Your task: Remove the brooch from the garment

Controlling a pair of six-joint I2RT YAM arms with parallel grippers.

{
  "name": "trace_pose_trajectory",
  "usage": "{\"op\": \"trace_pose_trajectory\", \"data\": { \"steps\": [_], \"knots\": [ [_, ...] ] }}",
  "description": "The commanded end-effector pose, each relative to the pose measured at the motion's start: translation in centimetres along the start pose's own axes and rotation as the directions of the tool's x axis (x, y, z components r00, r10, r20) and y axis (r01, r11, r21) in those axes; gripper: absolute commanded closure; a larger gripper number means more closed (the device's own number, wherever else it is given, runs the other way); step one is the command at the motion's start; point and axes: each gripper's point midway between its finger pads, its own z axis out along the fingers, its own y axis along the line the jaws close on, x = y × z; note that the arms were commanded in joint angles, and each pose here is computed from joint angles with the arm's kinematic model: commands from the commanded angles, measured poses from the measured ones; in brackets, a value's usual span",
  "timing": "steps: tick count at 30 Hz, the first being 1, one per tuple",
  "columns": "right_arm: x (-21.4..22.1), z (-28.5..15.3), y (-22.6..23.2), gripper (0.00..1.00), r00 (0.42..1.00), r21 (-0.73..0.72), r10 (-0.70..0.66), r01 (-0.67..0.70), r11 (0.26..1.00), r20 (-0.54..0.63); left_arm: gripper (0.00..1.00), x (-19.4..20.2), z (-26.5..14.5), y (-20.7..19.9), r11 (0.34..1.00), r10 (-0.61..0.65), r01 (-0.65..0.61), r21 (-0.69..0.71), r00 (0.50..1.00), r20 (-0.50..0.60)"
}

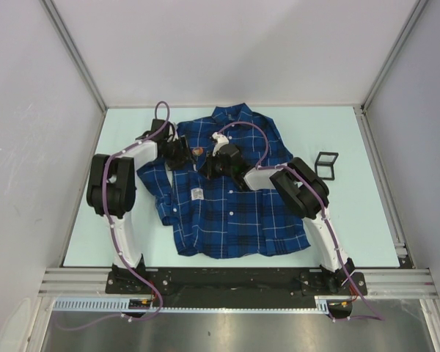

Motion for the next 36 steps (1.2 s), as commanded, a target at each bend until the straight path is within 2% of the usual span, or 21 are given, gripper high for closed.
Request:
{"op": "trace_pose_trajectory", "data": {
  "steps": [1,12,14,18,21,24,27,29,36],
  "knots": [
    [-1.8,0.5,1.2,0.89,0.999,-0.036,-0.015,0.016,0.999,0.044,0.33,-1.0,-1.9,-0.7,0.999,0.032,-0.032,0.013,0.998,0.049],
    [-1.8,0.7,1.4,0.89,0.999,-0.042,-0.009,0.011,0.999,0.04,0.29,0.1,-2.0,-0.5,0.998,0.054,-0.055,0.013,0.998,0.037],
    [-1.8,0.6,1.5,0.89,0.999,-0.047,-0.006,0.008,0.999,0.039,0.34,0.5,-1.7,-0.2,0.999,0.05,-0.05,0.005,0.998,0.025],
    [-1.7,0.6,1.5,0.89,0.999,-0.048,-0.005,0.006,0.999,0.037,0.55,0.6,-1.7,0.2,0.998,0.055,-0.055,-0.017,0.998,0.026],
    [-1.8,0.6,1.6,0.89,0.999,-0.052,-0.004,0.006,0.999,0.038,0.58,0.7,-1.7,0.3,0.998,0.067,-0.066,-0.023,0.997,0.023],
    [-1.8,0.7,1.5,0.89,0.999,-0.051,-0.003,0.005,0.999,0.039,0.55,0.7,-1.8,0.2,0.997,0.075,-0.074,-0.025,0.997,0.025],
    [-1.8,0.7,1.5,0.89,0.999,-0.052,0.0,0.002,0.999,0.037,0.55,0.8,-1.8,0.3,0.997,0.079,-0.078,-0.028,0.997,0.019],
    [-1.8,0.7,1.5,0.89,0.999,-0.052,0.0,0.002,0.999,0.037,0.58,1.0,-1.7,0.3,0.997,0.079,-0.078,-0.029,0.997,0.014],
    [-2.0,0.9,1.3,0.89,0.999,-0.045,0.004,-0.002,0.999,0.042,0.78,0.8,-2.0,0.2,0.995,0.099,-0.099,-0.027,0.995,0.015]
  ]
}}
